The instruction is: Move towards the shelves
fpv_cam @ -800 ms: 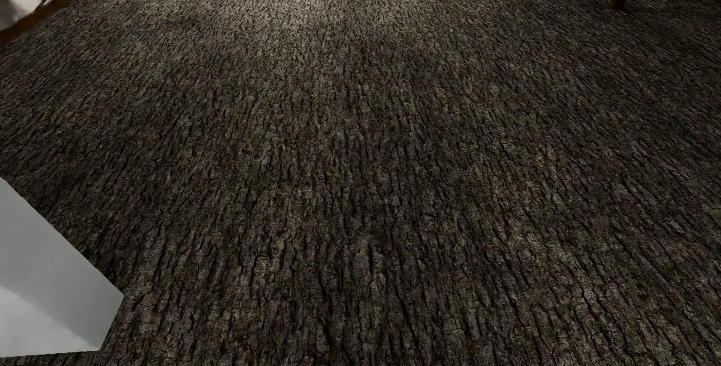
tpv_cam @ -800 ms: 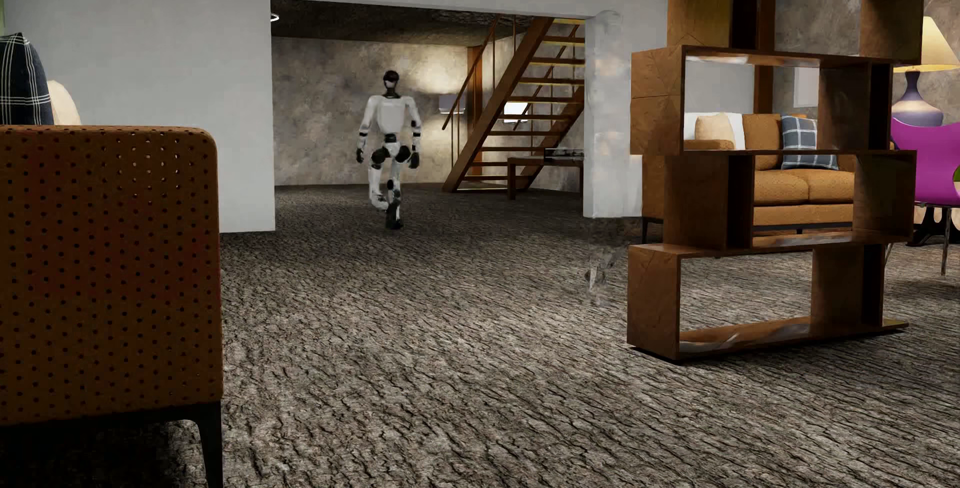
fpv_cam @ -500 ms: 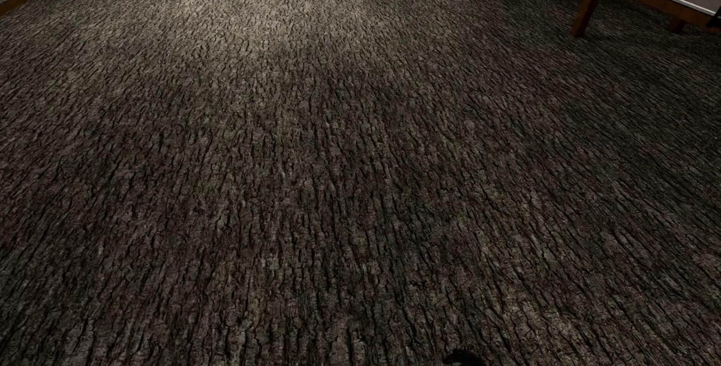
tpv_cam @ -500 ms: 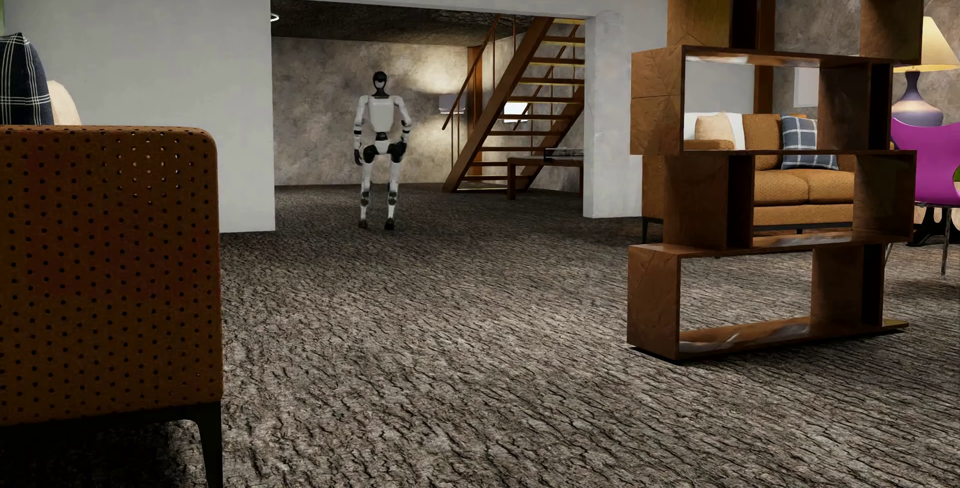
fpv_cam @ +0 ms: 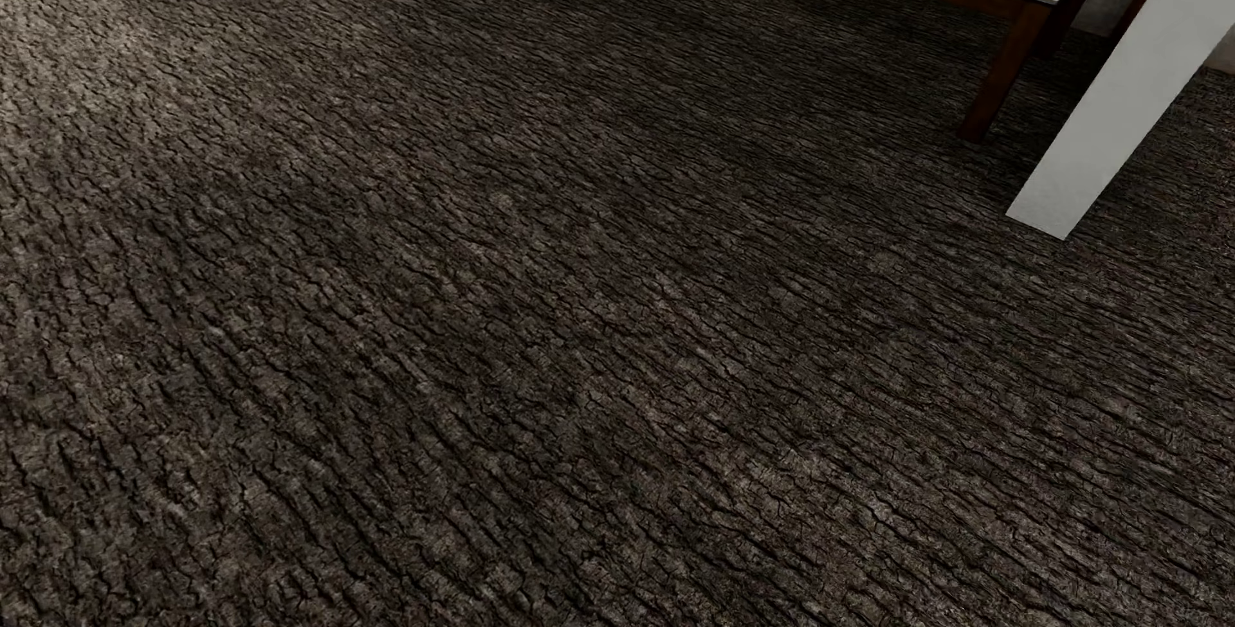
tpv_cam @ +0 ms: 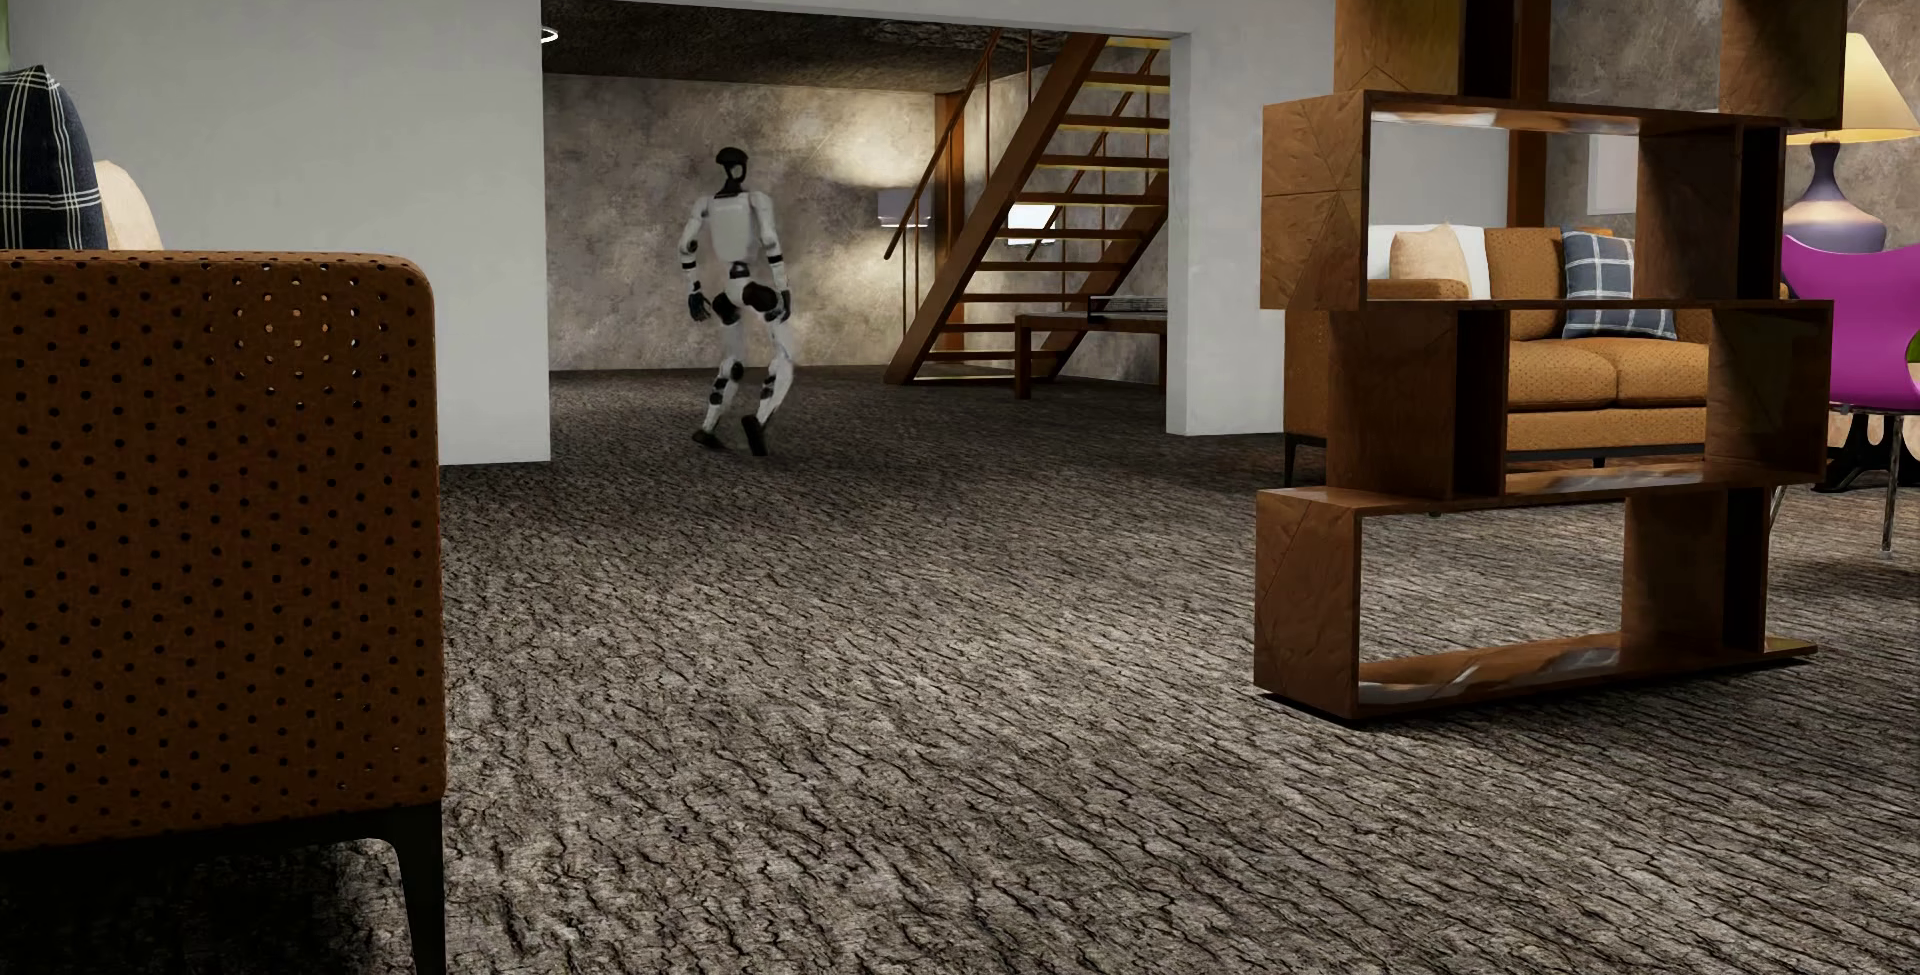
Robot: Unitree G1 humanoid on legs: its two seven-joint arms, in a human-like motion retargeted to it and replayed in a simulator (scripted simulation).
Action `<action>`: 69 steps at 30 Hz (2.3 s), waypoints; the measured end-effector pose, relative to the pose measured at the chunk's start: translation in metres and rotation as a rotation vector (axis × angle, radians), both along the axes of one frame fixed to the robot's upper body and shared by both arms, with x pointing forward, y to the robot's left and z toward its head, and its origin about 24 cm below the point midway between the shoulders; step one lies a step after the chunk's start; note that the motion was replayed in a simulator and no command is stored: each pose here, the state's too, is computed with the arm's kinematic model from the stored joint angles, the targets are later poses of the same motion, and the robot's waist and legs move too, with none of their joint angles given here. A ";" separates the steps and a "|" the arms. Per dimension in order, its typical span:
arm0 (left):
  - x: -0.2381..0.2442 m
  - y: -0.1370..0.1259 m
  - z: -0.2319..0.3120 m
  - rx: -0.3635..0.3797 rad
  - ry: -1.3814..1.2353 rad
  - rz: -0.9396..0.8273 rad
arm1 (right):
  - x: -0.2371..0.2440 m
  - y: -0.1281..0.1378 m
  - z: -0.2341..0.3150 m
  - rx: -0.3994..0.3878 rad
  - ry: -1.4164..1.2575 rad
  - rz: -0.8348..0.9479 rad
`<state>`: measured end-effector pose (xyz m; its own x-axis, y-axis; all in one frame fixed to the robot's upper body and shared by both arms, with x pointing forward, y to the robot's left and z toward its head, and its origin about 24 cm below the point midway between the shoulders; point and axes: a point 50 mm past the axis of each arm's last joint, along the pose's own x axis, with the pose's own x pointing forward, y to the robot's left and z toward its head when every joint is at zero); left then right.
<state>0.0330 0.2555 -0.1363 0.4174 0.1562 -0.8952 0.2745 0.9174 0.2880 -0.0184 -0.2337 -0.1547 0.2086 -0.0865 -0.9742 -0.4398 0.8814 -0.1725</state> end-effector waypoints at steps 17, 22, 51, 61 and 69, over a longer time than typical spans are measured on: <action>0.028 0.022 0.010 0.058 -0.079 0.021 | 0.037 -0.009 0.007 -0.010 -0.135 -0.033; 0.078 0.000 0.027 0.009 -0.244 -0.101 | 0.004 0.012 0.001 0.038 -0.029 0.008; -0.098 0.005 -0.014 0.048 0.414 -0.091 | 0.134 0.032 0.024 0.094 -0.376 0.233; 0.137 -0.025 0.057 -0.052 -0.476 -0.153 | -0.063 0.029 0.005 0.111 0.189 0.245; 0.043 -0.030 -0.004 -0.064 -0.079 -0.090 | -0.035 0.026 -0.003 0.080 0.138 0.216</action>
